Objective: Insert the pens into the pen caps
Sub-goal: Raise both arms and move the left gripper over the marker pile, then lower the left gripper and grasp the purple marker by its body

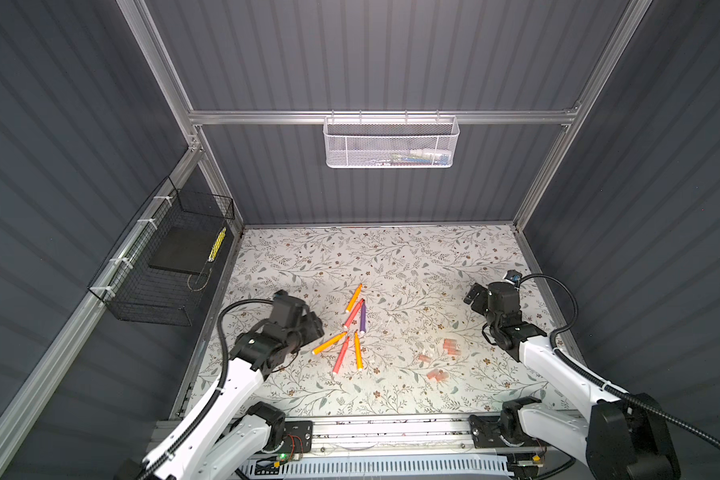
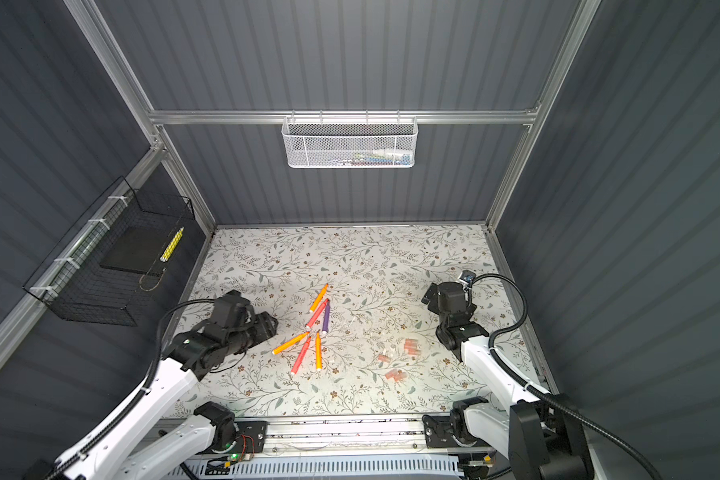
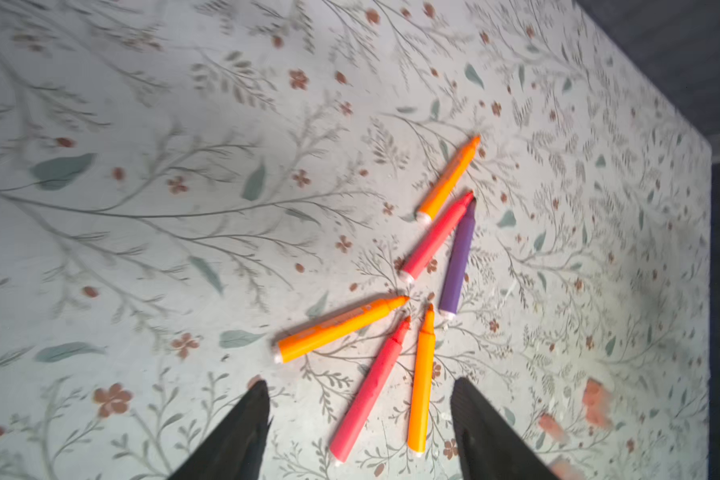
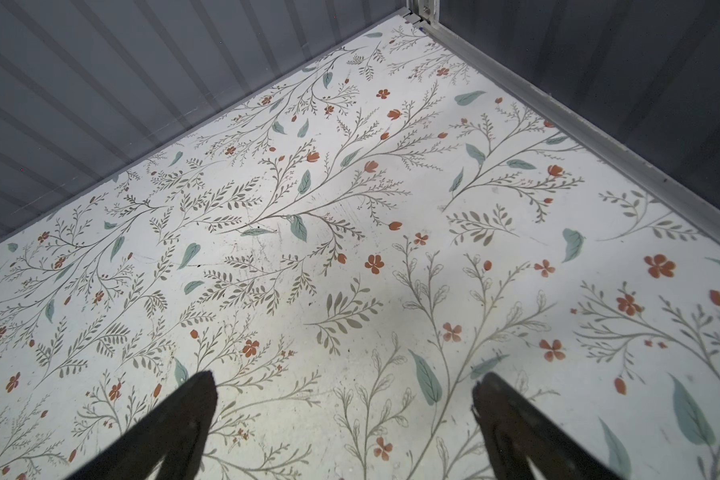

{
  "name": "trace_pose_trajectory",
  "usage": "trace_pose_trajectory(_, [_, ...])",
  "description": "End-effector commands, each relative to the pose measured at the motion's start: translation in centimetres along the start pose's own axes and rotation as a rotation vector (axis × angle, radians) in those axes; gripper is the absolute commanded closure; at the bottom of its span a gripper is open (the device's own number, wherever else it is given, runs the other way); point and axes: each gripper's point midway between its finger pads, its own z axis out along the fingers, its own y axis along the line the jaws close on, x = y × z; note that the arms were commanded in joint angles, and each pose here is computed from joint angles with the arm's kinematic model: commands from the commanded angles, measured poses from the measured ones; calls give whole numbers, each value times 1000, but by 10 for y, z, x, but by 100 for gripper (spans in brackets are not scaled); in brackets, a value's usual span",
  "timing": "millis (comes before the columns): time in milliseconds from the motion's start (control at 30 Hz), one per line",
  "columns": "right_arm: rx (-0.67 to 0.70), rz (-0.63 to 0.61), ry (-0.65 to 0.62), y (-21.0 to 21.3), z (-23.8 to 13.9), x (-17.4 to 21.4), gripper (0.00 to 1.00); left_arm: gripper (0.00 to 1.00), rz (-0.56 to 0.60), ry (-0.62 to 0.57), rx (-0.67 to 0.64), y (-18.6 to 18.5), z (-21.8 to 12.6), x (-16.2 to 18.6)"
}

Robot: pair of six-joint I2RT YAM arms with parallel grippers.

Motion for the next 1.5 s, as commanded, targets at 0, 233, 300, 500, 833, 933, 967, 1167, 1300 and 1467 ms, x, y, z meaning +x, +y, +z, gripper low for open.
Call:
trace_pose_trajectory(0, [-8,-3,-31,6,-2,-12,1,32,68,-41,10,-41,12,1])
trace_pose_trajectory(233, [-13,-3,-33,5,-4,-11,1,40,269,34,-113,-92,59,27])
trace_pose_trajectory(300, [-16,-5,-35,6,-4,-11,1,42,286,54,-138,-97,71,33])
trace_pose_trajectory(500, [-17,-6,-35,8,-3,-12,1,44,330,112,-206,-102,100,45])
trace_pose_trajectory(833, [-14,-13,-25,8,-2,-10,1,53,434,195,-378,-93,140,58])
trace_pose_trajectory(933, [-17,-11,-30,9,-2,-11,1,53,441,190,-425,-84,145,59])
trace_pose_trajectory(967, [-16,-11,-29,9,-2,-11,1,53,444,189,-430,-83,146,59])
trace_pose_trajectory(1167, [-18,-9,-32,11,-3,-14,1,50,466,195,-412,-87,151,60])
trace_pose_trajectory(1300, [-24,18,-27,12,-8,-12,1,59,472,219,-390,-87,158,66])
trace_pose_trajectory(1467, [-154,215,-131,47,-22,-25,1,72,449,260,-386,-78,167,69])
